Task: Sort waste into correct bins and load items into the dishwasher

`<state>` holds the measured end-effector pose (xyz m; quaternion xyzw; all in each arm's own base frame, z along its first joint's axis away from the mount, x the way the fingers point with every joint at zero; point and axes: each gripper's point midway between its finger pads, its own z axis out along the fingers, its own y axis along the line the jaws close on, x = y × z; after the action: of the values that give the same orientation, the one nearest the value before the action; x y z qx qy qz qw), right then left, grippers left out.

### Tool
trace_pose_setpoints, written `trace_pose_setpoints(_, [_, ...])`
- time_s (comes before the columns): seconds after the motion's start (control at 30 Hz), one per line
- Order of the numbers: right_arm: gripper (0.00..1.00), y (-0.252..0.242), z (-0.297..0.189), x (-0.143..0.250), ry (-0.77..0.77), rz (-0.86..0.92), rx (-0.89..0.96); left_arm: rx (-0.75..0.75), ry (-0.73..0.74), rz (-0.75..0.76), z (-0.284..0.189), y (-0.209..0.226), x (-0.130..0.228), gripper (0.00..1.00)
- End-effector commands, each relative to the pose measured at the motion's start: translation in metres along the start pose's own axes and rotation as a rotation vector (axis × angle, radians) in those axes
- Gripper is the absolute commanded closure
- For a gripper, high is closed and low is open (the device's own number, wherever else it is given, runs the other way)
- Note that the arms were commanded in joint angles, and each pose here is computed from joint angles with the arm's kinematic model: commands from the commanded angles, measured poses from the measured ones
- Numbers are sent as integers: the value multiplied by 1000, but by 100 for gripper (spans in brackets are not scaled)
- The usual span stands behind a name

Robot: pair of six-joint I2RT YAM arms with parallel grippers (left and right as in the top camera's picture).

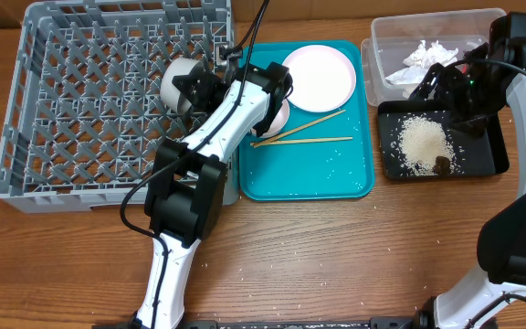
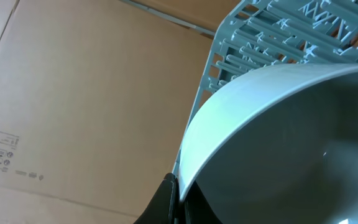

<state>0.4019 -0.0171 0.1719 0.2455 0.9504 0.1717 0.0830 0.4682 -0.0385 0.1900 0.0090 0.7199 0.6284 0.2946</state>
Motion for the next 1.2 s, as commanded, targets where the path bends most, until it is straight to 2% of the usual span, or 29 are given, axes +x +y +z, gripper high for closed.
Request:
trace_pose_setpoints(0.0, [0, 8, -18, -5, -52, -17, -23, 23, 25, -21, 3, -12, 6, 96])
trace_pose_setpoints(0.1, [0, 8, -18, -5, -52, -17, -23, 90, 65, -30, 1, -24, 13, 93])
trace_pose_setpoints(0.13, [0, 8, -18, -5, -52, -17, -23, 143, 100, -31, -1, -33, 18, 85])
trace_pose_setpoints(0.17, [0, 8, -18, -5, -52, -17, -23, 199, 138, -31, -3, -42, 25, 51])
trace_pose_setpoints(0.2, [0, 8, -18, -5, -52, -17, -23, 232, 160, -28, -5, -48, 28, 39])
trace_pose_setpoints(0.27, [0, 8, -18, -5, -52, -17, -23, 293, 197, -17, -9, -57, 34, 28])
trace_pose_setpoints(0.43, [0, 8, -18, -5, -52, -17, -23, 432, 258, 34, -20, -63, 34, 24])
trace_pose_setpoints(0.57, [0, 8, -18, -5, -52, -17, -23, 585, 295, -39, -37, -40, 8, 20])
trace_pose_setpoints(0.63, [0, 8, -18, -5, -52, -17, -23, 758, 280, -44, -55, -33, -13, 17])
trace_pose_setpoints(0.87, [0, 8, -18, -5, -52, -17, -23, 1133, 179, 14, -105, -29, -43, 8])
trace_pose_setpoints(1.0, [0, 8, -18, -5, -52, -17, -23, 1335, 4, 173, -133, -44, -56, 8])
trace_pose_setpoints(1.07, [0, 8, -18, -5, -52, -17, -23, 1409, -165, 291, -144, -54, -67, 6])
trace_pose_setpoints(1.17, [0, 8, -18, -5, -52, -17, -23, 1466, -290, 292, -157, -58, -85, 4])
